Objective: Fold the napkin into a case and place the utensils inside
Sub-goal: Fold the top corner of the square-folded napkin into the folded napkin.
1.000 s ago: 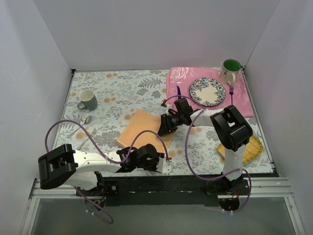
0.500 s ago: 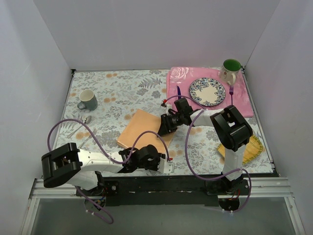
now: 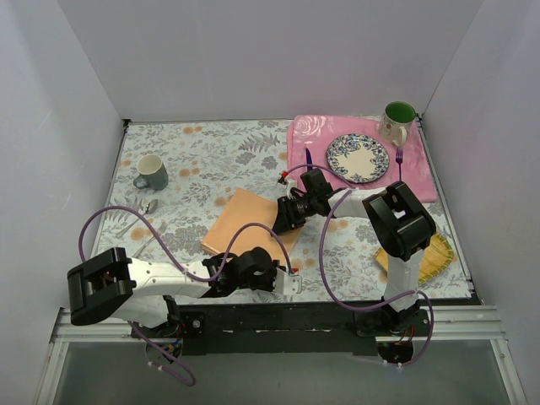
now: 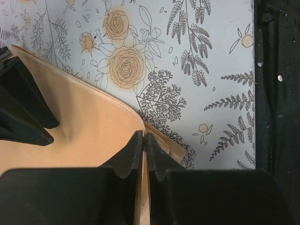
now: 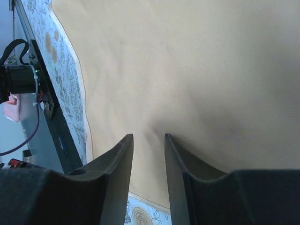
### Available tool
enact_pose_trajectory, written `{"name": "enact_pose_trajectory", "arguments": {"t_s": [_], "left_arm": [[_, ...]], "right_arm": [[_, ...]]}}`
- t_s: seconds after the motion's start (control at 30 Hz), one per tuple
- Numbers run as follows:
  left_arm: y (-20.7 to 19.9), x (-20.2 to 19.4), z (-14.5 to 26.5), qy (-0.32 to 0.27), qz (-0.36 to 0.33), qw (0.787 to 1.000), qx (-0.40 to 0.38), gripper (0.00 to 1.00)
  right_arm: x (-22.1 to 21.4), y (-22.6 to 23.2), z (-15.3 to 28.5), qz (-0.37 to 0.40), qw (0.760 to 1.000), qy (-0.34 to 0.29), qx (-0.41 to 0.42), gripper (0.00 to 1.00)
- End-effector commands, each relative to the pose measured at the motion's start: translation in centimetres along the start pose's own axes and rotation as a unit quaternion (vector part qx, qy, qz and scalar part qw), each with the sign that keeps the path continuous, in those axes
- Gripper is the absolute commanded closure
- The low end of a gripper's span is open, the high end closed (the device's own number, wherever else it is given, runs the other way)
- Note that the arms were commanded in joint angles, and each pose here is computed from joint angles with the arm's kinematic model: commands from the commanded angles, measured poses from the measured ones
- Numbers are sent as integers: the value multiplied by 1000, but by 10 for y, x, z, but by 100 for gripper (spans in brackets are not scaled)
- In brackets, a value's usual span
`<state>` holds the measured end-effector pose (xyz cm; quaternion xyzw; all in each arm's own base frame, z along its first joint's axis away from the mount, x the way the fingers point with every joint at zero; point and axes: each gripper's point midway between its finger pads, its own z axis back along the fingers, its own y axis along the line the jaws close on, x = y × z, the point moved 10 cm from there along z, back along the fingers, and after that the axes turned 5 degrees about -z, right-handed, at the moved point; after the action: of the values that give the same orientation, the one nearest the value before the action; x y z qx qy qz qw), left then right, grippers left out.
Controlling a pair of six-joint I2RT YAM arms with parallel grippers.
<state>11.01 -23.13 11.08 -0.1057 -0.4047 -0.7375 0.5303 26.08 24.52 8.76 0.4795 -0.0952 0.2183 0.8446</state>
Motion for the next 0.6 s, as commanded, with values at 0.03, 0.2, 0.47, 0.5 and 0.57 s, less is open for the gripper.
{"name": "enact_pose_trajectory", "arguments": {"t_s": [0.03,0.2,0.47,0.5,0.57], "left_arm": [[9,13,4,-17,8,1000,16,100],[5,9,4,-5,21,1000,8,100],[2,18,12,-31,34,999,-22,100],[1,16,10,-25,37,999,-28,100],[-3,16,11,-29,42,998,-38,100]], "right_arm": [[1,1,-2,8,1000,1,7,58],[-4,2,-2,9,1000,6,8,58],[-17,9,-5,18,999,21,17,59],[-20,11,-6,18,999,25,18,59],[-29,14,-4,16,999,34,23,59]]}}
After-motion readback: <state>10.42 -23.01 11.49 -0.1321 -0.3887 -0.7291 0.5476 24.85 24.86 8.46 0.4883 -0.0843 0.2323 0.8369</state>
